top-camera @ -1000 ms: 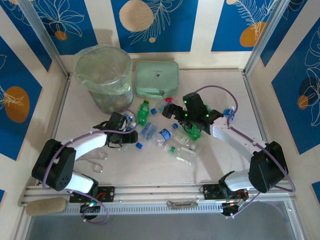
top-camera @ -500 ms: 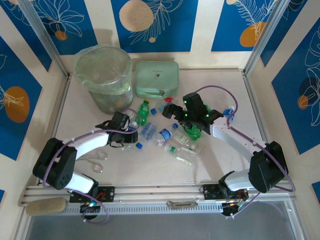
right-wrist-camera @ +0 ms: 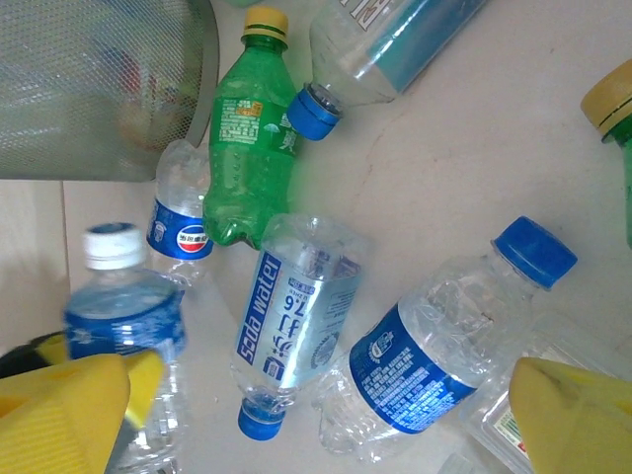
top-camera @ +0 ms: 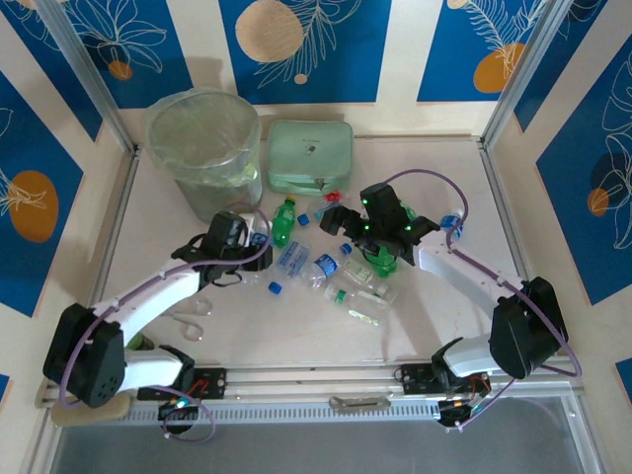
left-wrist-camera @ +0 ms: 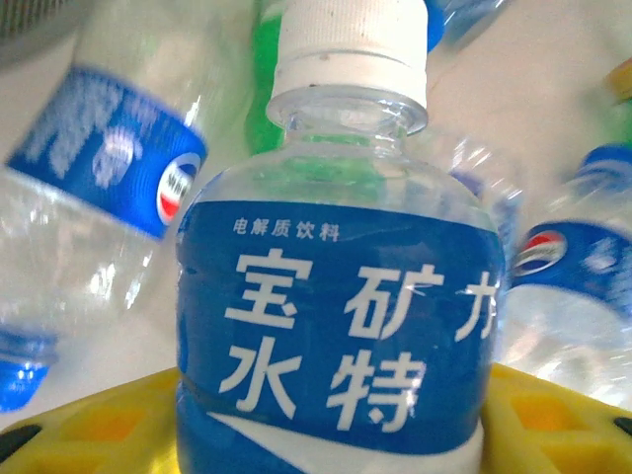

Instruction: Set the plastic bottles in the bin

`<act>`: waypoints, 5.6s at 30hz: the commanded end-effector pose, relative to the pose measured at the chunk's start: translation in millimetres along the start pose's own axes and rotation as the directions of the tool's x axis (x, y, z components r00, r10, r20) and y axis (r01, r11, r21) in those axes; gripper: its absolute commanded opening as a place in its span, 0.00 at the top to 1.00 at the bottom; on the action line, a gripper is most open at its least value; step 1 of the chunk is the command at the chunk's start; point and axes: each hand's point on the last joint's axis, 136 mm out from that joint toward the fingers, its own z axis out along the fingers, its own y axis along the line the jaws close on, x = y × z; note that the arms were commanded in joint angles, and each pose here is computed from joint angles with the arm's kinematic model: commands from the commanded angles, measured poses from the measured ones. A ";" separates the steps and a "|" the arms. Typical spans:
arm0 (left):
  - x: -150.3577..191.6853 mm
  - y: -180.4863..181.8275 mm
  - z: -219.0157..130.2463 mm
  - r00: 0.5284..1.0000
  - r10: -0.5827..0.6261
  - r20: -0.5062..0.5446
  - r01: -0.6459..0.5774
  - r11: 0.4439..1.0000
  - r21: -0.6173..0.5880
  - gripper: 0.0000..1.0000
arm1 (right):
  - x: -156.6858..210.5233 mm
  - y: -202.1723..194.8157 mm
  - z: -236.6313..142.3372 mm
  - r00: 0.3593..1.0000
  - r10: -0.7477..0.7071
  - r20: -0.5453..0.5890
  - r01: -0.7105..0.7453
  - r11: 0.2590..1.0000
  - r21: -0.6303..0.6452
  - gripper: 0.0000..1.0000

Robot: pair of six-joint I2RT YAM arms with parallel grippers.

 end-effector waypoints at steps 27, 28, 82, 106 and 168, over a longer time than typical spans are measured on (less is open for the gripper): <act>-276.4 -16.4 -180.8 0.807 0.165 0.567 -0.116 0.986 -0.122 0.57 | 10.9 -19.4 -43.6 0.995 0.022 0.098 -0.021 1.000 -0.011 0.01; -281.9 -10.4 -180.1 0.809 0.180 0.560 -0.115 0.982 -0.149 0.57 | 11.7 -22.1 -47.5 0.994 0.025 0.110 -0.024 1.000 -0.010 0.01; -237.6 -49.4 -141.3 0.816 -0.022 0.578 -0.135 0.965 0.227 0.00 | -115.1 -149.0 -88.5 0.960 0.072 0.269 -0.153 0.943 0.295 0.01; -83.6 -115.0 -14.0 0.963 -0.056 0.265 -0.075 0.886 0.458 0.00 | -140.4 -291.6 -63.4 0.974 0.156 0.162 -0.223 0.754 0.618 0.05; -65.4 -178.6 -12.5 0.981 0.011 0.194 -0.122 0.812 0.571 0.00 | -66.0 52.8 -28.7 0.971 -0.196 0.139 0.213 0.970 -0.120 0.48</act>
